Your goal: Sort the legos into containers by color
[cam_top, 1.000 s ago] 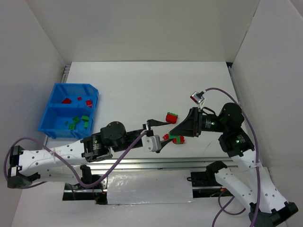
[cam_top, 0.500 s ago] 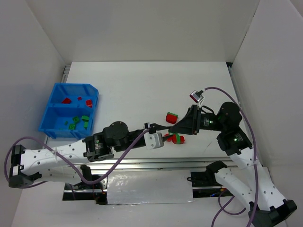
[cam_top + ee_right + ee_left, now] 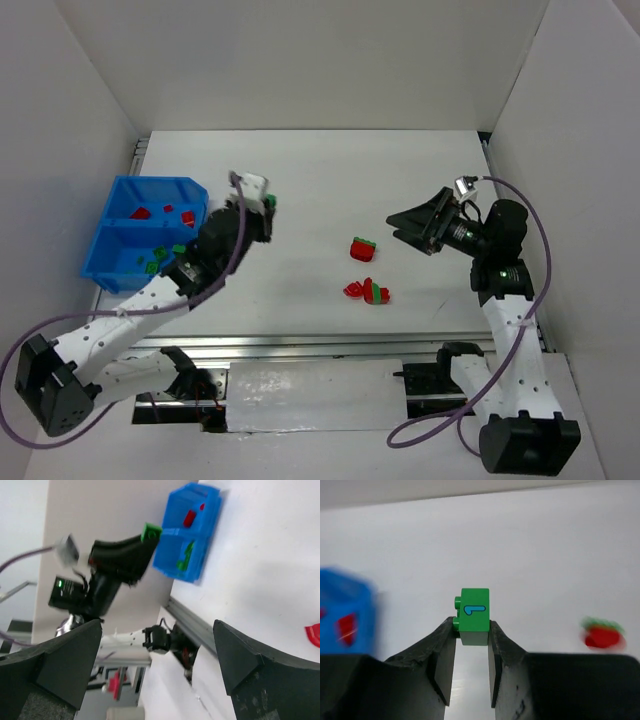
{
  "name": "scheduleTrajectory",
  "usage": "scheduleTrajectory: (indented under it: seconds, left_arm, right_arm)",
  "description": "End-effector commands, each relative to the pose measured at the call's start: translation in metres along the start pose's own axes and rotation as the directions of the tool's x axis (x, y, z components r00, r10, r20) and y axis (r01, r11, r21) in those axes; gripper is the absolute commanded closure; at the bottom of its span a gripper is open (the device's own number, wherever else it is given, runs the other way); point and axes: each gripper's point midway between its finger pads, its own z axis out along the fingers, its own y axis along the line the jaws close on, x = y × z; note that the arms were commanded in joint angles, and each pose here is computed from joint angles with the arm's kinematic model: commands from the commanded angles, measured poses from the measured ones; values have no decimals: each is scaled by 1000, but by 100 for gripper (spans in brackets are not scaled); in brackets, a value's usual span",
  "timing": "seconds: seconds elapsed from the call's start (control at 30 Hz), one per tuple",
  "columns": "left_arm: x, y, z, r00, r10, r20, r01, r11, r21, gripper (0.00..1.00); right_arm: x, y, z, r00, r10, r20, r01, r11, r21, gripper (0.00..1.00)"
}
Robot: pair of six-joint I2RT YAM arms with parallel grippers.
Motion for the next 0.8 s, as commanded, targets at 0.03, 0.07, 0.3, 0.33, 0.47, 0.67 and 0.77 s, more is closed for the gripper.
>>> scheduleTrajectory:
  seconds: [0.03,0.07,0.3,0.33,0.47,0.67,0.77]
  left_arm:
    - [40,178,-25,879,-475,52,364,596,-716,98]
    - [46,198,-34,842,-535,73,390,510,-767,98]
    - [110,273,-82,713,-676,185,408,186,-894,83]
    - [109,277,-80,714,-671,200,422,184,-888,82]
    - [118,288,-92,702,-679,213,407,137,-903,77]
    - [119,293,-111,705,-657,265,392,51,-918,1]
    - [111,292,-111,703,-660,264,396,55,-917,0]
  right_arm:
    - [-12,-2,-9,986,-117,117,108,991,81,0]
    - [-14,-8,-11,983,-116,141,99,987,124,0]
    - [-19,-34,-17,968,-184,171,136,956,261,1]
    - [-19,-38,-17,967,-189,170,139,952,272,0]
    - [-14,-47,-14,968,-190,165,135,946,295,0]
    - [-10,-78,-9,972,-189,140,126,921,369,0]
    - [-17,-99,-9,971,-187,152,101,888,448,0]
